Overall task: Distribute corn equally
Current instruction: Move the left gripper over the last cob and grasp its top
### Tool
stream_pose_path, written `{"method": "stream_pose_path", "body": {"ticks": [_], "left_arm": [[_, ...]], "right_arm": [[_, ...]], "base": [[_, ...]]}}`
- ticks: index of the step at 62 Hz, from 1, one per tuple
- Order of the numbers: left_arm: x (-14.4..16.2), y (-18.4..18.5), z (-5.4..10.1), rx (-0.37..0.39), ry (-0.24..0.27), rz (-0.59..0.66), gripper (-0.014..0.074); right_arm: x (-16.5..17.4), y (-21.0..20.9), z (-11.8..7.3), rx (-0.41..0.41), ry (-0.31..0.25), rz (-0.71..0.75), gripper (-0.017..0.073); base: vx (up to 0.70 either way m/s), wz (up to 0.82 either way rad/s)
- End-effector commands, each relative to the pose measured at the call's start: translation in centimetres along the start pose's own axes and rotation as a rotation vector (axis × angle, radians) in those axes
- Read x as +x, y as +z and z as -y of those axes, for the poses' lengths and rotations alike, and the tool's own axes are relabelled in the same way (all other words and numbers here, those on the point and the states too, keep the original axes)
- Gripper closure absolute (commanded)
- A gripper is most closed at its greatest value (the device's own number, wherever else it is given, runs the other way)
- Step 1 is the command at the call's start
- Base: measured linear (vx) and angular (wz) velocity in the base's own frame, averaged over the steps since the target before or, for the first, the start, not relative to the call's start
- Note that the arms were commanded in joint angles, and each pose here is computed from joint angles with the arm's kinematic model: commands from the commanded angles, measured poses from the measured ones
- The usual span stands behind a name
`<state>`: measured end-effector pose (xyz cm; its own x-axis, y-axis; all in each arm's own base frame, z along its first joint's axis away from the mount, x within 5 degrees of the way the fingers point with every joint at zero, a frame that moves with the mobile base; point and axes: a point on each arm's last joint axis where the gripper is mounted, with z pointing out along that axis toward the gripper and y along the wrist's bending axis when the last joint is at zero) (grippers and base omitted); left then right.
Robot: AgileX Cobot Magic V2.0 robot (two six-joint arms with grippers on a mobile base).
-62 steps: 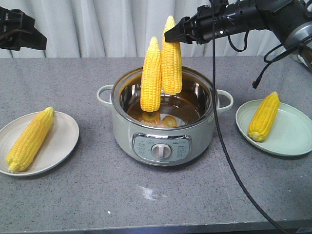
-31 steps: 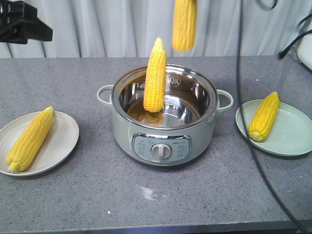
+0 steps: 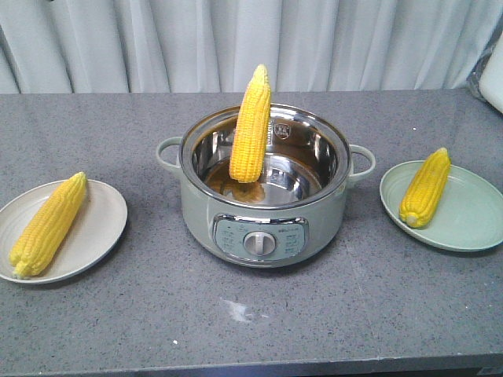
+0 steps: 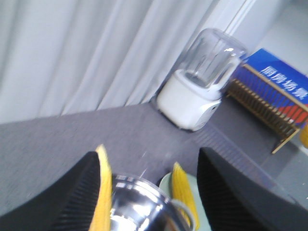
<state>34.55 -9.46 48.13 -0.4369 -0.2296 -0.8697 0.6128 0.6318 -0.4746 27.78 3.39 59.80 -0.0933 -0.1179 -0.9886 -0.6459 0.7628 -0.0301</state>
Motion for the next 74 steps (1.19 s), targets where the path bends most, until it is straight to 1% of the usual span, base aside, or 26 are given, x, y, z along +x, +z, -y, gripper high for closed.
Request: {"method": "stream_pose_path", "body": {"ticks": [1,4,6,8,10,11,12,13,14,15,16,17,18,19,20,28,32,38,40,46,54,60,68,74], "left_arm": [[-2.5,0.7,2.3,0.084,0.034,0.108,0.0165],[-2.9,1.8,2.0,0.091,0.056,0.104,0.0162],[-3.1,2.6,1.7,0.1,0.054,0.099,0.0158],[-3.2,3.4,1.3,0.109,0.04,0.092,0.0152],[-3.1,4.4,0.5,0.112,0.012,0.073,0.0137],[-3.3,4.6,0.5,0.118,0.013,0.072,0.0132],[-3.1,5.1,0.0,0.12,-0.006,0.056,0.012],[-3.1,5.3,0.0,0.128,-0.01,0.052,0.0112],[-2.9,5.8,-0.5,0.132,-0.03,0.034,0.0099],[-2.9,6.0,-0.6,0.139,-0.035,0.03,0.0089],[-2.7,6.5,-1.0,0.142,-0.052,0.013,0.0073],[-2.7,6.7,-1.1,0.148,-0.054,0.009,0.0062],[-2.4,7.1,-1.5,0.151,-0.066,-0.007,0.0045],[-2.4,7.3,-1.6,0.157,-0.068,-0.01,0.0034],[-2.1,7.7,-2.1,0.158,-0.076,-0.022,0.0017],[-0.8,10.2,-3.3,0.172,-0.089,-0.058,-0.007],[0.0,11.2,-3.5,0.176,-0.094,-0.079,-0.0085],[1.3,12.6,-4.1,0.165,-0.094,-0.114,-0.0084],[1.8,13.1,-4.4,0.155,-0.09,-0.13,-0.0084],[3.0,14.1,-4.2,0.14,-0.06,-0.179,-0.0083],[4.1,15.3,-4.0,0.071,0.024,-0.215,-0.008],[4.6,15.8,-3.7,0.041,0.071,-0.231,-0.0077],[4.9,16.3,-3.2,0.024,0.101,-0.226,-0.0074],[5.2,16.6,-3.3,-0.002,0.133,-0.233,-0.007]], "right_arm": [[-1.5,-2.9,-2.2,0.043,-0.067,0.035,0.0564],[-1.6,-3.1,-2.4,0.055,-0.066,0.035,0.0564],[-1.7,-3.2,-2.5,0.057,-0.054,0.038,0.0564],[-1.7,-3.3,-2.5,0.061,-0.042,0.038,0.0564],[-1.7,-3.4,-2.4,0.071,-0.042,0.034,0.0564],[-1.7,-3.4,-2.4,0.075,-0.042,0.032,0.0564],[-1.6,-3.4,-2.3,0.081,-0.041,0.029,0.0564],[-1.6,-3.4,-2.3,0.085,-0.04,0.028,0.0564],[-1.6,-3.4,-2.3,0.09,-0.039,0.025,0.0564],[-1.6,-3.4,-2.2,0.092,-0.038,0.024,0.0564],[-1.6,-3.4,-2.2,0.095,-0.038,0.023,0.0564],[-1.6,-3.4,-2.2,0.097,-0.039,0.022,0.0564],[-1.6,-3.4,-2.2,0.098,-0.039,0.022,0.0564],[-1.6,-3.4,-2.2,0.098,-0.039,0.022,0.0564],[-1.6,-3.4,-2.2,0.098,-0.039,0.022,0.0564],[-1.6,-3.4,-2.1,0.108,-0.042,0.021,0.0564],[-1.5,-3.4,-2.0,0.116,-0.043,0.017,0.0564],[-1.5,-3.4,-1.9,0.127,-0.044,0.01,0.0564],[-1.4,-3.4,-1.9,0.132,-0.044,0.005,0.0564],[-1.4,-3.4,-1.8,0.14,-0.03,0.003,0.0561],[-1.4,-3.4,-1.8,0.143,-0.029,0.002,0.056],[-1.4,-3.4,-1.8,0.143,-0.029,0.002,0.056],[-1.4,-3.4,-1.7,0.146,-0.03,0.0,0.0561],[-1.3,-3.4,-1.7,0.152,-0.031,-0.003,0.0561]], "base": [[0.0,0.0],[0.0,0.0],[0.0,0.0],[0.0,0.0],[0.0,0.0],[0.0,0.0],[0.0,0.0],[0.0,0.0],[0.0,0.0],[0.0,0.0],[0.0,0.0],[0.0,0.0],[0.0,0.0],[0.0,0.0],[0.0,0.0],[0.0,0.0],[0.0,0.0],[0.0,0.0],[0.0,0.0],[0.0,0.0],[0.0,0.0],[0.0,0.0],[0.0,0.0],[0.0,0.0]]}}
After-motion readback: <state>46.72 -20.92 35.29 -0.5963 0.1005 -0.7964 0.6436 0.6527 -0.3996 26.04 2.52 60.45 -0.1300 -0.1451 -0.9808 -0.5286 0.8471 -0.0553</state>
